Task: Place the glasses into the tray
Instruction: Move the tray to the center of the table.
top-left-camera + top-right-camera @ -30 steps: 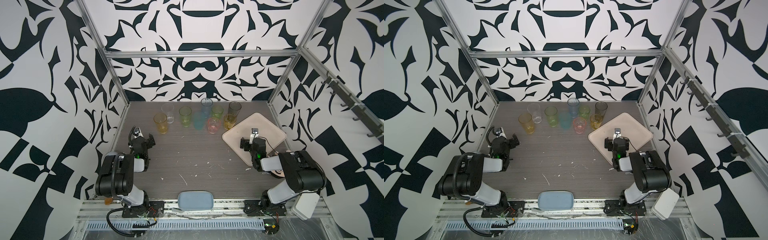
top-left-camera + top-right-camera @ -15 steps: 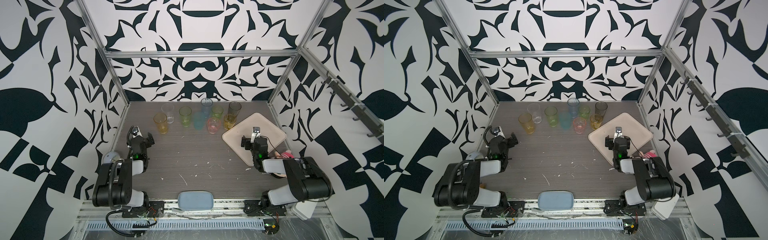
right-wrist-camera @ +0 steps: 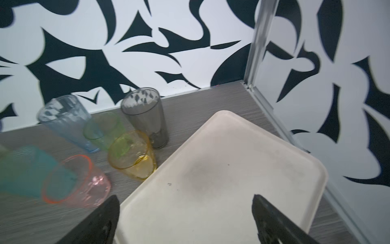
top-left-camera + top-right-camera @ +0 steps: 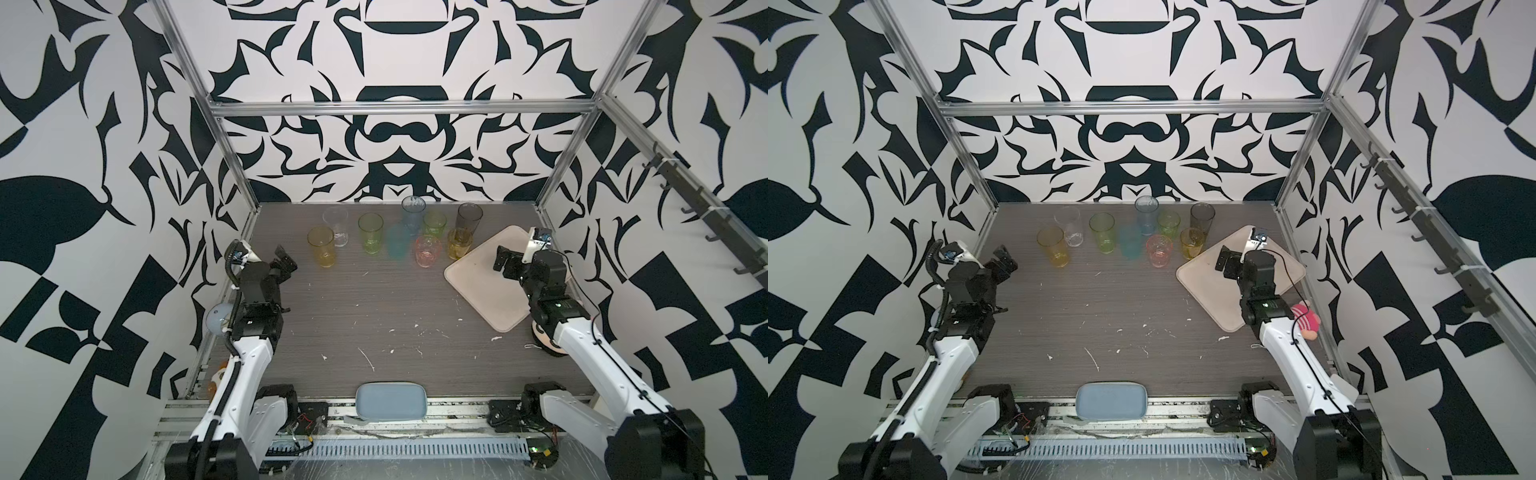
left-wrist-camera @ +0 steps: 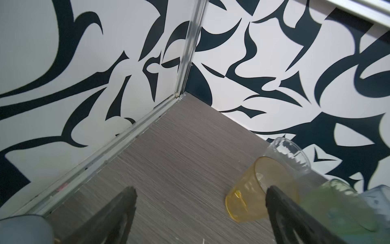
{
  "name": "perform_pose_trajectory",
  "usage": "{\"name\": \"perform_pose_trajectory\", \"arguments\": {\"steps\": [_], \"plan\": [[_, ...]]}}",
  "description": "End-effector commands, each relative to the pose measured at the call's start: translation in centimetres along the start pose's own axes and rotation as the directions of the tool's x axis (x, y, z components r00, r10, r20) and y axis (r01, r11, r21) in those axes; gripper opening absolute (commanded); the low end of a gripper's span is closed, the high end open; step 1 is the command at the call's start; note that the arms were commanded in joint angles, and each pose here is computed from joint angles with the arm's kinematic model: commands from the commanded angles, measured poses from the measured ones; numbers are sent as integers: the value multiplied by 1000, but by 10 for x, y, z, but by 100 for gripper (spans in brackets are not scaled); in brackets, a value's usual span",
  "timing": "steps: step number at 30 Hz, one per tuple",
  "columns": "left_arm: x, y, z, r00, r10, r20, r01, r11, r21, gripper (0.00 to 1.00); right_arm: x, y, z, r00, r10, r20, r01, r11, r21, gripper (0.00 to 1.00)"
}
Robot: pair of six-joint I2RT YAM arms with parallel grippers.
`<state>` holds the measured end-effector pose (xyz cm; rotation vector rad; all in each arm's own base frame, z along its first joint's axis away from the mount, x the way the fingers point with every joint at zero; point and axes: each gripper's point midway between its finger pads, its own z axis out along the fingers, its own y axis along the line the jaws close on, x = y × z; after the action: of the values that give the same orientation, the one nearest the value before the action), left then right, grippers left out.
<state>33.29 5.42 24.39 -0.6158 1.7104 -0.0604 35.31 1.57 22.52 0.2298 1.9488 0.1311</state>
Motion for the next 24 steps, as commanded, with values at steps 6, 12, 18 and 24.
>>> {"name": "perform_pose_trajectory", "arguments": {"steps": [6, 12, 18, 24], "plan": [[18, -18, -33, 966, -126, -225, 144, 987, 66, 99, 53, 38, -24, 944, 7, -329, -56, 989, -140, 89], [17, -56, -43, 938, -120, -325, 201, 952, 231, 99, 93, 65, -27, 884, -149, -442, 95, 985, -142, 89], [25, -76, -46, 914, -76, -398, 216, 922, 321, 99, 130, 59, -14, 827, -150, -541, 130, 989, -75, 84], [29, -80, -48, 912, -66, -406, 223, 909, 354, 99, 155, 48, 3, 783, -149, -603, 175, 984, -15, 81]]}}
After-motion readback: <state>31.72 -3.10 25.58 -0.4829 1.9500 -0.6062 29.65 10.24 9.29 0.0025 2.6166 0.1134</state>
